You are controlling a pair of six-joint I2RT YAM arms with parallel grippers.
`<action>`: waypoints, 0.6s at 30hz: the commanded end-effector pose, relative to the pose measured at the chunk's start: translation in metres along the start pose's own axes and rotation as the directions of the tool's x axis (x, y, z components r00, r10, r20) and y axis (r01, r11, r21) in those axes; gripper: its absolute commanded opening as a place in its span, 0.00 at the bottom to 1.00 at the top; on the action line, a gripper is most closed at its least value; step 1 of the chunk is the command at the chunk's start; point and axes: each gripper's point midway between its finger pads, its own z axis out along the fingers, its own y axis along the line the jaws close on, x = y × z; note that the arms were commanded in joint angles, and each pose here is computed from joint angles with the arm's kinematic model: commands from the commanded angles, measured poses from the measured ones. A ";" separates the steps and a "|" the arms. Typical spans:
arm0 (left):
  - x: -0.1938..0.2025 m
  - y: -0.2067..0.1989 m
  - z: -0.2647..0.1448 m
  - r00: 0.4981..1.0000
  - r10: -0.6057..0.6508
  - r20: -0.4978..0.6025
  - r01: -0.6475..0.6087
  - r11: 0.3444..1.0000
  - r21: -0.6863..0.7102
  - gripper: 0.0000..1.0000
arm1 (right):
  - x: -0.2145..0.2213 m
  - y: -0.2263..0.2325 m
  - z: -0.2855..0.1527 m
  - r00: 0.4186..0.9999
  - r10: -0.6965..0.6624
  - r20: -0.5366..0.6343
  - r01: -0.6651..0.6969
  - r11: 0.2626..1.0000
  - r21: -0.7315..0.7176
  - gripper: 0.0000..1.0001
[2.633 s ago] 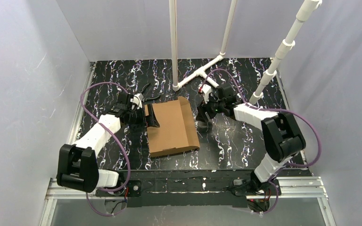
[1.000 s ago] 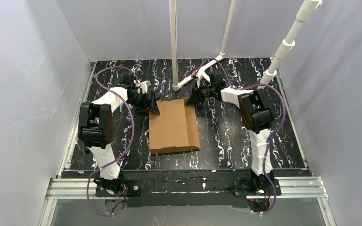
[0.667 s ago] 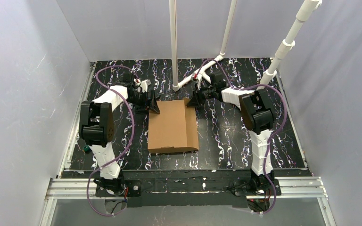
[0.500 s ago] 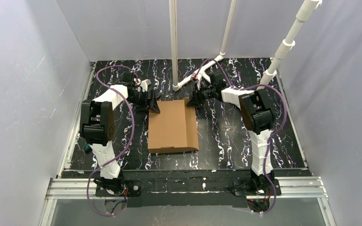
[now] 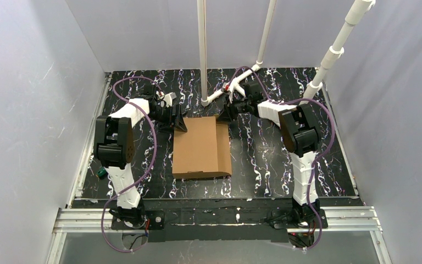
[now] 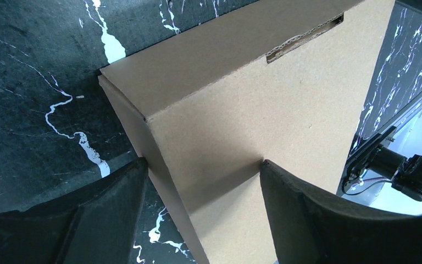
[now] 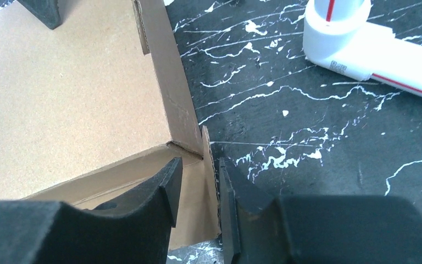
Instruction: Fold the paper box
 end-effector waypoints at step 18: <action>0.000 0.007 0.003 0.999 -0.039 -0.022 0.038 0.999 -0.023 0.69 | -0.030 0.012 -0.008 0.990 -0.139 0.039 0.140 0.990 -0.030 0.01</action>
